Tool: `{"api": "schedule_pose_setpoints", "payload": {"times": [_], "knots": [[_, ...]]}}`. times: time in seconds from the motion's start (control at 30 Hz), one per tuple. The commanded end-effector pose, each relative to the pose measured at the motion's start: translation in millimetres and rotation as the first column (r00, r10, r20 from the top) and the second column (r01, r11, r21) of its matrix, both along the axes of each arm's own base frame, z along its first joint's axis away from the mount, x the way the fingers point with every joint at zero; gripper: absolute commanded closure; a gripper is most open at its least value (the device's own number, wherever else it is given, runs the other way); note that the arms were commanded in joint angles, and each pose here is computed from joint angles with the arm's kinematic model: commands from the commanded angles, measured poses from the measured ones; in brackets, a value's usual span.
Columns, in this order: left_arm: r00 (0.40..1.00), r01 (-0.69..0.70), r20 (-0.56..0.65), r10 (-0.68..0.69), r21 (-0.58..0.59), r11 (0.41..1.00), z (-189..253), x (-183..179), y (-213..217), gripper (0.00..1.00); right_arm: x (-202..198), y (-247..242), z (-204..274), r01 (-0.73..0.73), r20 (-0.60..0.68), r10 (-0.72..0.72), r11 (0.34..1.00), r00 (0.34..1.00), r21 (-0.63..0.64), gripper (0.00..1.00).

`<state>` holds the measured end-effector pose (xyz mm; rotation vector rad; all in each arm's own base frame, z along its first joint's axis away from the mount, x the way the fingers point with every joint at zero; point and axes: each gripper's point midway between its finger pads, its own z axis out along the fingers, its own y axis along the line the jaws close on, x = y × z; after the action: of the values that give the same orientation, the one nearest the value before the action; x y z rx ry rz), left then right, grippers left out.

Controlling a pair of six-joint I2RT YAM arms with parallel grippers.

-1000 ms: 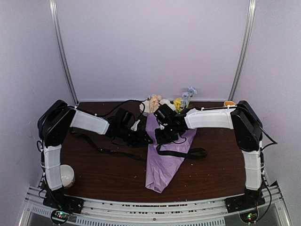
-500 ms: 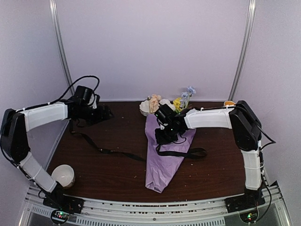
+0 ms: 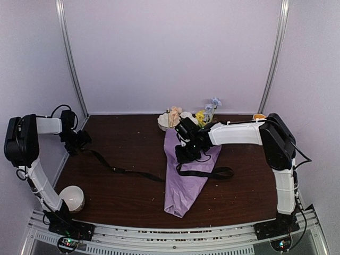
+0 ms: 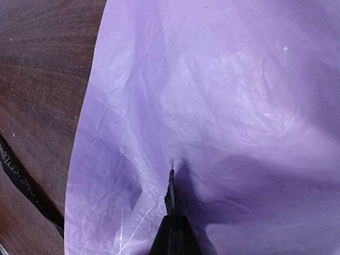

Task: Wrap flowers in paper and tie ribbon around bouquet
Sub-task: Pick up the left side of the ribbon at the center of the board, then cross the ribbon over the folded bouquet.

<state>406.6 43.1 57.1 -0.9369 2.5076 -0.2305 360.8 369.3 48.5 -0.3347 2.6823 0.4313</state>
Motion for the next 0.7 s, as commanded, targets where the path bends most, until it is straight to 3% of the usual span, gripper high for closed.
{"api": "schedule_pose_setpoints", "payload": {"times": [0.0, 0.13, 0.27, 0.37, 0.43, 0.57, 0.67], "knots": [[1.000, -0.009, -0.004, 0.009, -0.047, 0.999, -11.4, 25.1, -2.7, 0.08, -6.0, -10.7, 7.5, -0.002, -0.005, 0.002, 1.000, 1.000, -0.021, 1.00], [1.000, -0.004, -0.028, 0.002, -0.064, 0.998, -25.2, 35.7, -4.0, 0.15, -6.0, -12.7, 8.2, 0.003, -0.002, -0.003, 1.000, 1.000, -0.026, 1.00], [0.999, 0.011, -0.040, -0.013, -0.056, 0.998, -29.5, 41.5, -2.9, 0.36, -5.5, -12.0, 7.7, 0.008, -0.004, -0.008, 1.000, 1.000, -0.022, 1.00], [0.999, 0.021, -0.041, -0.023, -0.052, 0.998, -29.8, 45.4, -2.3, 0.69, -5.0, -11.6, 7.6, 0.008, -0.005, -0.009, 1.000, 1.000, -0.024, 1.00], [0.999, 0.038, -0.032, -0.039, -0.058, 0.998, -28.4, 47.8, -4.8, 0.99, -4.5, -11.4, 9.1, 0.009, -0.004, -0.009, 1.000, 1.000, -0.022, 1.00], [0.992, 0.103, 0.084, -0.099, -0.047, 0.994, 2.7, 57.4, -18.6, 1.00, -3.1, -10.3, 13.3, 0.003, -0.004, -0.003, 1.000, 1.000, -0.012, 1.00], [0.922, 0.281, 0.240, -0.305, 0.131, 0.951, 77.1, 74.5, -65.1, 1.00, 1.2, -9.9, 18.1, 0.008, -0.019, -0.008, 1.000, 1.000, 0.030, 1.00]]}}
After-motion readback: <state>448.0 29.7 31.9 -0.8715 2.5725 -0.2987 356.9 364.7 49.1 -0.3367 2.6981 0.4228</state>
